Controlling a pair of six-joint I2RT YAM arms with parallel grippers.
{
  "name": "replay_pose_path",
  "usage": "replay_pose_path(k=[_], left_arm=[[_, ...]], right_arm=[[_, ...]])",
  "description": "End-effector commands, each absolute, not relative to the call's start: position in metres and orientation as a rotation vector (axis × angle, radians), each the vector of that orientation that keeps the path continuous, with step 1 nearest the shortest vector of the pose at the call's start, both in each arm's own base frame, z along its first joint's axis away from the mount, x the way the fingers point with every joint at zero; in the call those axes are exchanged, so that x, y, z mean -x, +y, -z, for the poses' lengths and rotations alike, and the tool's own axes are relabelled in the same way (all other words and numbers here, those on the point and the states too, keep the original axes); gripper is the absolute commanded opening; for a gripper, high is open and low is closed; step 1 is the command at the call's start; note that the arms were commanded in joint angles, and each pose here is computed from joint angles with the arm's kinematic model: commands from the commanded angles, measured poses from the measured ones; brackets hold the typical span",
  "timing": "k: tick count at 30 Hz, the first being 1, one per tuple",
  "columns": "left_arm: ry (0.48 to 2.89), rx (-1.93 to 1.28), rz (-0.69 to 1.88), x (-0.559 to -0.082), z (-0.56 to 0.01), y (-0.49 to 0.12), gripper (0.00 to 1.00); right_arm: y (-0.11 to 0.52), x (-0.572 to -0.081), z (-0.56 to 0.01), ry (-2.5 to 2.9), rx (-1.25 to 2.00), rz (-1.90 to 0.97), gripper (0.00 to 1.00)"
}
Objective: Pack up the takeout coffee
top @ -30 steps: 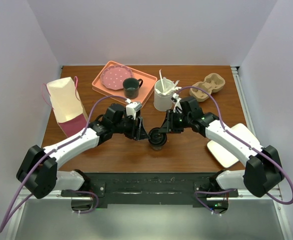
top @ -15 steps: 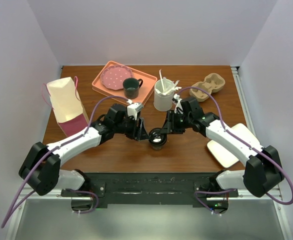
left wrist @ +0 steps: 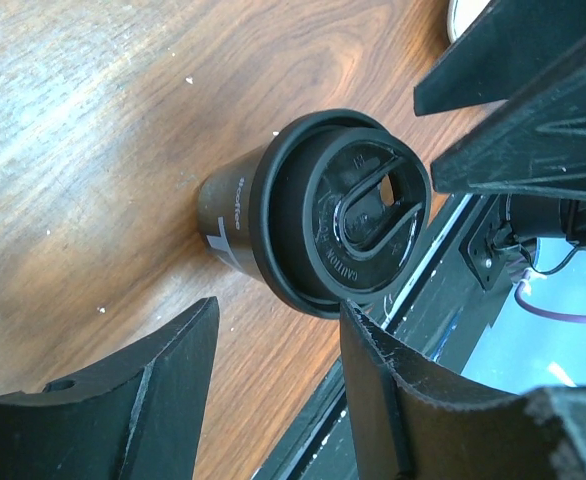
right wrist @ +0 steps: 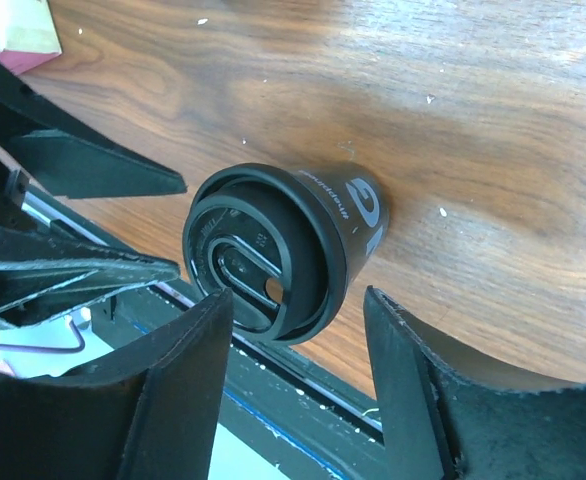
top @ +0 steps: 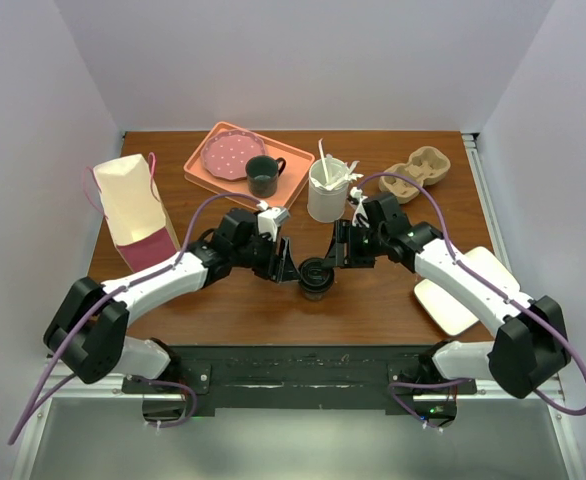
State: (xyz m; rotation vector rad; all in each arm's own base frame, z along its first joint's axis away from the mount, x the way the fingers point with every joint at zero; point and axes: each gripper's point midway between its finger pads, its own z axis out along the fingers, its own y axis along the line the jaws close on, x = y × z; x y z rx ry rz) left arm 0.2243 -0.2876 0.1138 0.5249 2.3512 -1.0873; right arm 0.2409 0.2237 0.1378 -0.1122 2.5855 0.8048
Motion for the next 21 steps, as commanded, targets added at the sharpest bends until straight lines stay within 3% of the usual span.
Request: replay_pose_path(k=[1, 11, 21], left_arm=[[2.25, -0.579, 1.116, -0.237, -0.135, -0.302, 0.56], [2.271, -0.58, 1.118, -0.237, -0.128, -0.303, 0.55], [2.268, -0.568, 1.137, -0.24, -0.135, -0.308, 0.56]], right_arm=[[0.227, -0.242, -0.153, 2.548, 0.135, -0.843, 0.6], [0.228, -0.242, -0.124, 2.602, 0.142, -0.827, 0.47], [0.224, -0.241, -0.113, 2.62, 0.152, -0.792, 0.47]])
